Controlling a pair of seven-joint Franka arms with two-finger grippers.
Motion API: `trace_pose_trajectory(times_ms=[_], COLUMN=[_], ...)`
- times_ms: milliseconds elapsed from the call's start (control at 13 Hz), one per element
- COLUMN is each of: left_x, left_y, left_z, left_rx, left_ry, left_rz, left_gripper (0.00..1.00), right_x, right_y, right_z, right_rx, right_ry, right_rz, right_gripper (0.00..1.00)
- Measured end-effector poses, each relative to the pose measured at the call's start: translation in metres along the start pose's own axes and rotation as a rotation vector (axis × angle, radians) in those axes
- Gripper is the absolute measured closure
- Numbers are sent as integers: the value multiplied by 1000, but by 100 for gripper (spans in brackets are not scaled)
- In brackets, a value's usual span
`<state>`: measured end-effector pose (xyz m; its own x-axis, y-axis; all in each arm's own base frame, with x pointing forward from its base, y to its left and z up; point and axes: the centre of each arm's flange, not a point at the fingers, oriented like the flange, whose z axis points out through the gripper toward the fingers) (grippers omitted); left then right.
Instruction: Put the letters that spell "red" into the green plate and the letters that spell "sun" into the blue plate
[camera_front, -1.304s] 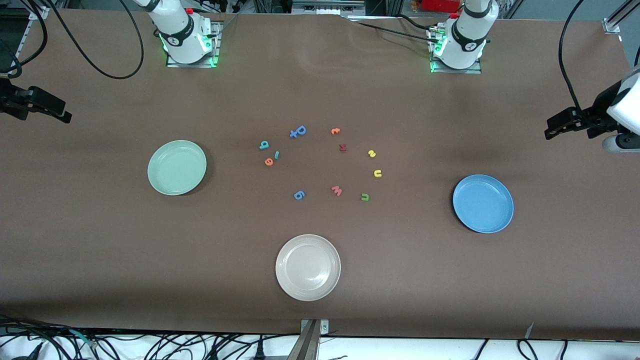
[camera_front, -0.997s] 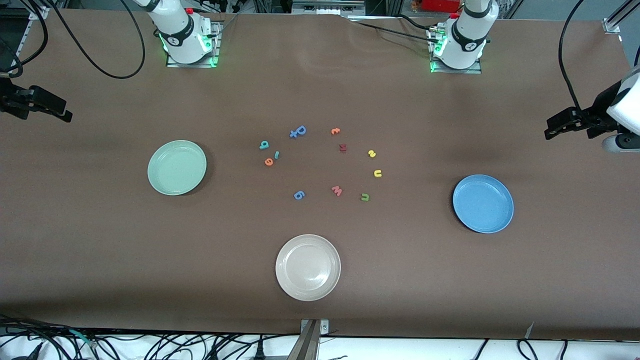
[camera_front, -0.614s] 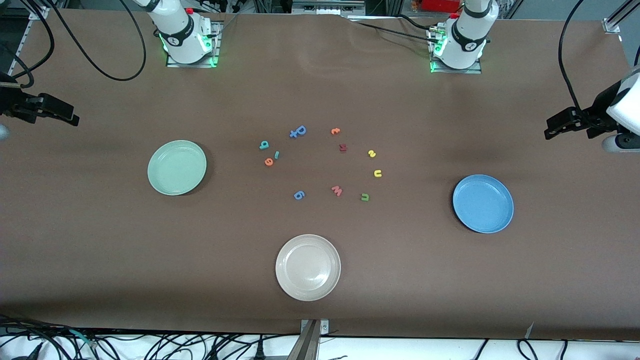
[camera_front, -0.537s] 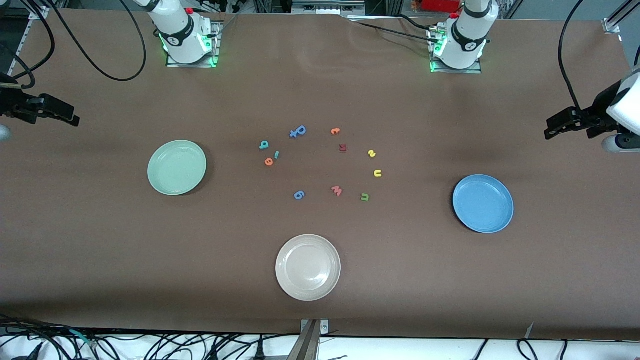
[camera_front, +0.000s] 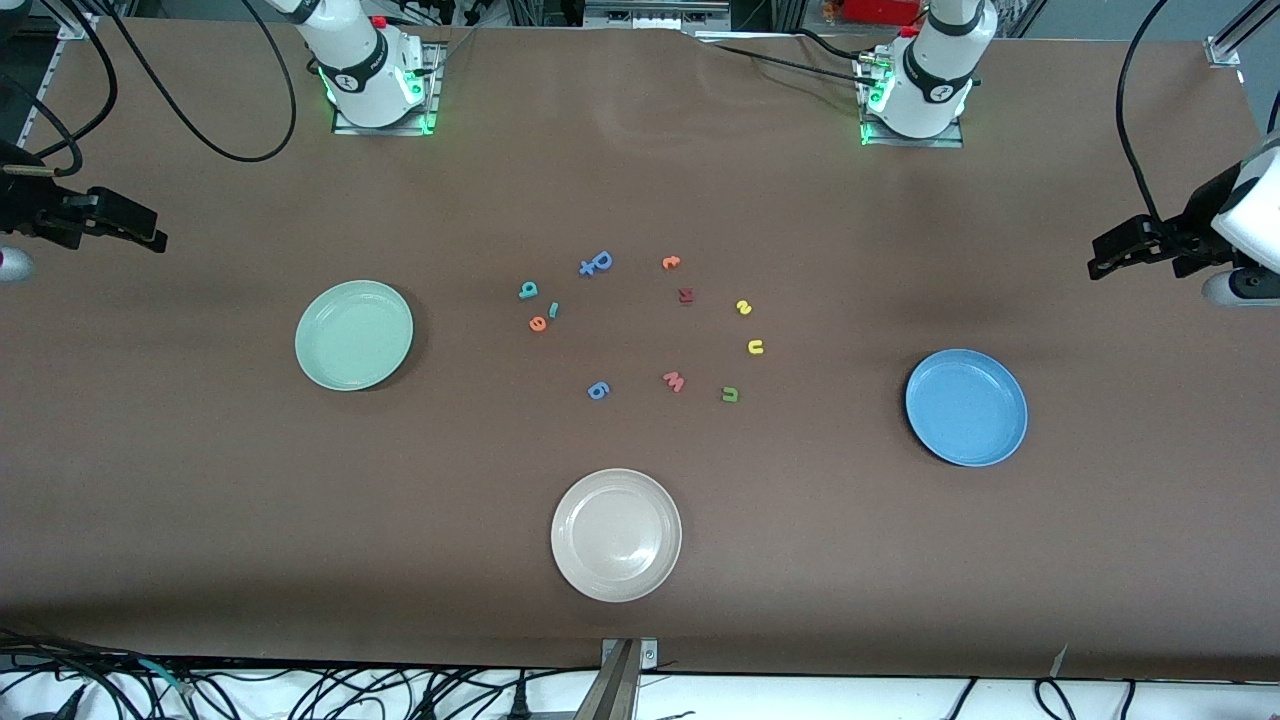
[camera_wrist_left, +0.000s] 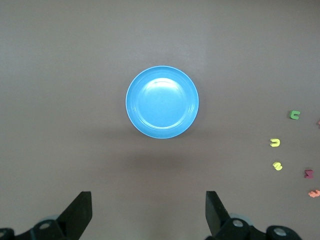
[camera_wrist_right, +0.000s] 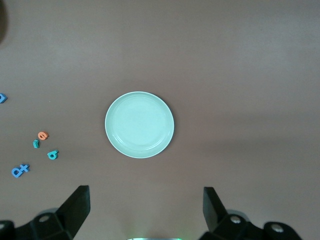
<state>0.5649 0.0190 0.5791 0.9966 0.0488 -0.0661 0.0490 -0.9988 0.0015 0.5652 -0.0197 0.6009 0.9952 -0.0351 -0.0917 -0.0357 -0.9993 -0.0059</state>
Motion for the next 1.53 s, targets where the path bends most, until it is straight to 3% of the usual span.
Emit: trace_pose_trajectory(times_ms=[1534], left_x=[2], left_y=[5], left_z=[6], left_rx=[1], left_ry=[-18], left_rz=[9], left_gripper=[0], right_x=[0], right_y=[-1], right_z=[0], right_rx=[-2], right_ry=[-2], right_rz=[-4], right_gripper=[0])
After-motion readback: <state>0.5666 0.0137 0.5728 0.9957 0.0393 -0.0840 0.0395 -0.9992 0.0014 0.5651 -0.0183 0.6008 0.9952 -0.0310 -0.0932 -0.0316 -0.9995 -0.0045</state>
